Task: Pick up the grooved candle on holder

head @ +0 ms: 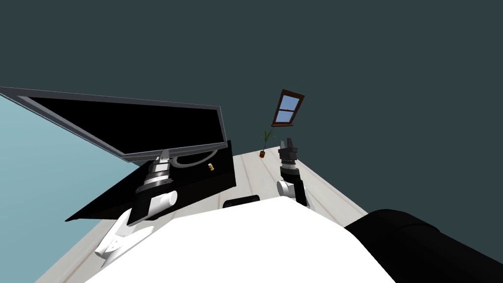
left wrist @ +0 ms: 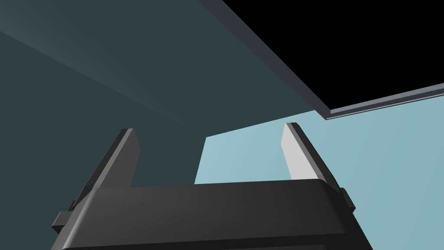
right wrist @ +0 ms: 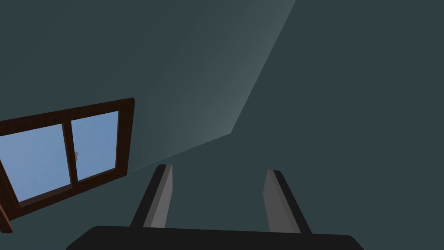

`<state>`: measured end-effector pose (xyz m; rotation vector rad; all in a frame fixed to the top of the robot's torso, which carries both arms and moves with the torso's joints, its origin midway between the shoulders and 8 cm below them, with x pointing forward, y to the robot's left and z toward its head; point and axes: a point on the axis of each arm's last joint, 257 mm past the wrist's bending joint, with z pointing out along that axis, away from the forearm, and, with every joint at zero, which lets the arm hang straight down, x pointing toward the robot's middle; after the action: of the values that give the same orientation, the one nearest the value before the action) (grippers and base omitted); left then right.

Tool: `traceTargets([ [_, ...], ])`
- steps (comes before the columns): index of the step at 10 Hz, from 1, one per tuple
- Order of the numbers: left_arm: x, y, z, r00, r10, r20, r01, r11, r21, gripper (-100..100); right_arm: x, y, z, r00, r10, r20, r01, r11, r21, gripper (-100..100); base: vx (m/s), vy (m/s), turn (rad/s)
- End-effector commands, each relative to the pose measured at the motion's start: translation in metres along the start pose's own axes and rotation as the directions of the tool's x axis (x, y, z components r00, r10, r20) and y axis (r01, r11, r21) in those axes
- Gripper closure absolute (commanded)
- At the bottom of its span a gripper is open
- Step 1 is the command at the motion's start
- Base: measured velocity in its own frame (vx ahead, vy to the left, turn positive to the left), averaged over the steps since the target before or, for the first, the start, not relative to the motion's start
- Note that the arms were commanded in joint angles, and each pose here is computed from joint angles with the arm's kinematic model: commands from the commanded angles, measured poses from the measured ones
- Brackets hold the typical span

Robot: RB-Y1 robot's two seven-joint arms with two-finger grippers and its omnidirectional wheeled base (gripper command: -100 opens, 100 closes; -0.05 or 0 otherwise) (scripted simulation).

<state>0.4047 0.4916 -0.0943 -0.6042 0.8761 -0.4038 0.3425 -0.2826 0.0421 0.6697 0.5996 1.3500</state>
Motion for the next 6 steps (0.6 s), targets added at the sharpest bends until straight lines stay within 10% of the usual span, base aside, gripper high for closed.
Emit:
traceTargets([
  [1,-0.012,0.024,-0.002,0.998,0.063,0.025,-0.061,0.997,-0.046,-100,0.000,0.000,0.000,1.000,0.000,0.000,0.000,1.000,0.000,0,-0.030,-0.041,-0.246],
  [6,-0.029,0.078,-0.013,0.985,0.167,0.043,-0.158,0.974,-0.160,-100,0.000,0.000,0.000,1.000,0.000,0.000,0.000,1.000,0.000,0,-0.014,-0.041,-0.183],
])
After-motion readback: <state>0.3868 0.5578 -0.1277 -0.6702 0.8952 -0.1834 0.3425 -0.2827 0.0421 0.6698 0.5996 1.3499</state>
